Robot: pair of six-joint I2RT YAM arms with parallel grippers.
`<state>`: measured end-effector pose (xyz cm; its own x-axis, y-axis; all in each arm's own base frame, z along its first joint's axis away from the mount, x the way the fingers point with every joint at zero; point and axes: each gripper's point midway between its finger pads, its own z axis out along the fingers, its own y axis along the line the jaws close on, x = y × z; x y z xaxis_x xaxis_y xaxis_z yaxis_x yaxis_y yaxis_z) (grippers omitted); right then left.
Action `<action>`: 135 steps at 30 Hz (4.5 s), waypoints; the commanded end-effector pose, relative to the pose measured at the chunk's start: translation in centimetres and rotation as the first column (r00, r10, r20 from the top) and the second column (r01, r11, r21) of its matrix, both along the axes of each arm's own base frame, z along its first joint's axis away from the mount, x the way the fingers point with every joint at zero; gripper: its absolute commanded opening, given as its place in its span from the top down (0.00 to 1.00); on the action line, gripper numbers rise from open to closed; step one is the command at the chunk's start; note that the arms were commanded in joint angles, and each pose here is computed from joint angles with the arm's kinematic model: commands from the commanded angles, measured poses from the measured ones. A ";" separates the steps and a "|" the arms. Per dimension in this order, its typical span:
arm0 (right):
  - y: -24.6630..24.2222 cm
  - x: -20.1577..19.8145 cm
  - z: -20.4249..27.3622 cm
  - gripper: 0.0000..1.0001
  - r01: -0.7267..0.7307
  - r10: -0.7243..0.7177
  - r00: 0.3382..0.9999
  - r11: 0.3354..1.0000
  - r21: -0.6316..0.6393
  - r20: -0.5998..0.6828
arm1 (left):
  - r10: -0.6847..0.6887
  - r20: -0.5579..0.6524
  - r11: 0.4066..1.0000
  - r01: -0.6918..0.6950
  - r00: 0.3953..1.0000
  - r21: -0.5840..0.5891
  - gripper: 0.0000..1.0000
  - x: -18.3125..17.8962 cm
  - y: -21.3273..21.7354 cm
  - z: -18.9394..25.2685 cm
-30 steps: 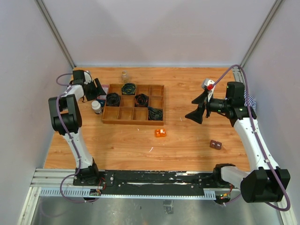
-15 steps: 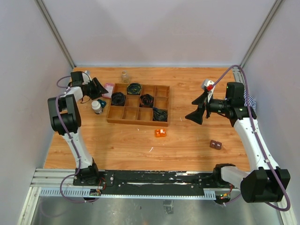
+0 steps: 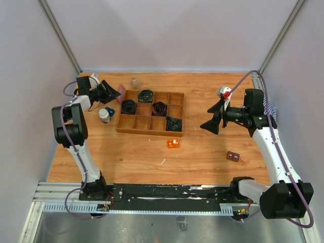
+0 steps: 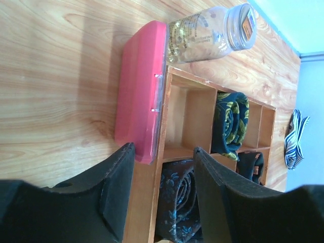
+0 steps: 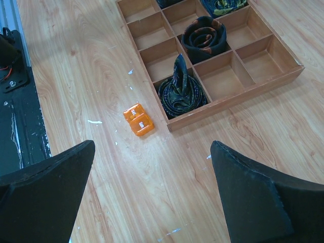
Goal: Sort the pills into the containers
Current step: Pick up the pill container at the center of the board, then open the pill container at the center of the board.
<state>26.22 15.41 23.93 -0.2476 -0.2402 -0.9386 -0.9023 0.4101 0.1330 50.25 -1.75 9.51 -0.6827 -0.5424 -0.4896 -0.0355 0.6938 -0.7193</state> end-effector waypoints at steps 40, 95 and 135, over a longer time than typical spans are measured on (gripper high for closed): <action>0.3 -0.6 -0.2 0.02 -0.035 0.035 0.999 0.999 -0.007 0.005 | 0.019 0.017 0.975 -0.022 1.000 0.221 0.98 4.8 -0.2 -1.6; 4.5 -2.6 5.9 0.02 0.006 0.071 0.990 0.843 0.538 -0.123 | 0.049 0.740 0.781 0.436 0.671 -0.447 1.00 -29.2 -30.4 23.8; 5.8 -5.1 8.8 0.08 -0.084 0.181 0.977 0.812 0.578 -0.112 | 0.002 0.770 0.728 0.527 0.638 -0.439 1.00 -32.1 -34.3 24.0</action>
<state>21.94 21.15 31.38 -0.4775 0.3203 -0.8182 -0.8402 0.1059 0.5318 19.66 -36.47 30.48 -0.4560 -0.7248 -0.5165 0.6992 0.0674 -0.7118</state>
